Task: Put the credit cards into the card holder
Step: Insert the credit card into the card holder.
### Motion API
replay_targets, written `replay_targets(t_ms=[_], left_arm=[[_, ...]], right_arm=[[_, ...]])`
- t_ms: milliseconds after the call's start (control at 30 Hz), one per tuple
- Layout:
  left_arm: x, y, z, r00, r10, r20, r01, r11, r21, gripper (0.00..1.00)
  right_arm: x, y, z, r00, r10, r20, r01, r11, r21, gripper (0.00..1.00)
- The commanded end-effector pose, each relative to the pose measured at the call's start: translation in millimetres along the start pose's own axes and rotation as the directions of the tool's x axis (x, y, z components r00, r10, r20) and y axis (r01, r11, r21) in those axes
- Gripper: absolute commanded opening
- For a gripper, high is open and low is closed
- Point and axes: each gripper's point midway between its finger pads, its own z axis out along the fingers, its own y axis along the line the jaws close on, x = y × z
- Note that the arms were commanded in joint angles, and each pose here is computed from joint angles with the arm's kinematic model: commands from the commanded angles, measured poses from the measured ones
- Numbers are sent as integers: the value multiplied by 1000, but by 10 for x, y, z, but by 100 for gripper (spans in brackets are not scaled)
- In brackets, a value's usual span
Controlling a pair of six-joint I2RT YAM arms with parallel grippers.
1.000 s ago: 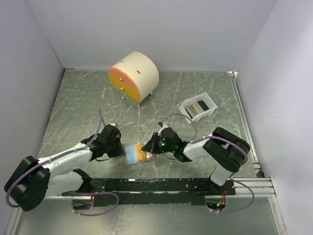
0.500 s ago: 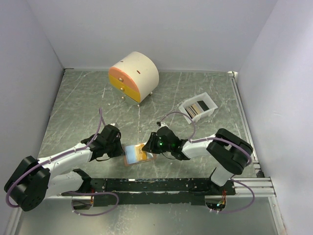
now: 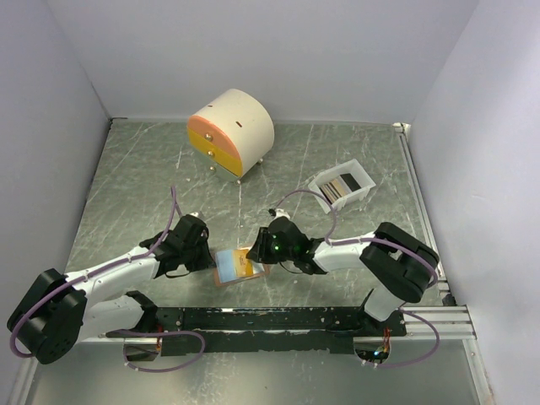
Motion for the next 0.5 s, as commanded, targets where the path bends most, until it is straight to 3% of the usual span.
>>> replay_targets(t_ms=[0,467], left_arm=[[-48,-29,23,999,27,17,-27,1000,3,7],[-83,-89,77,999,45,11,-45,999,10,7]], right_arm=[[38,72,45,1000,-28,-14,28,999,-22,27],[85,224,83,999,-29,-31,26,996,-91,31]])
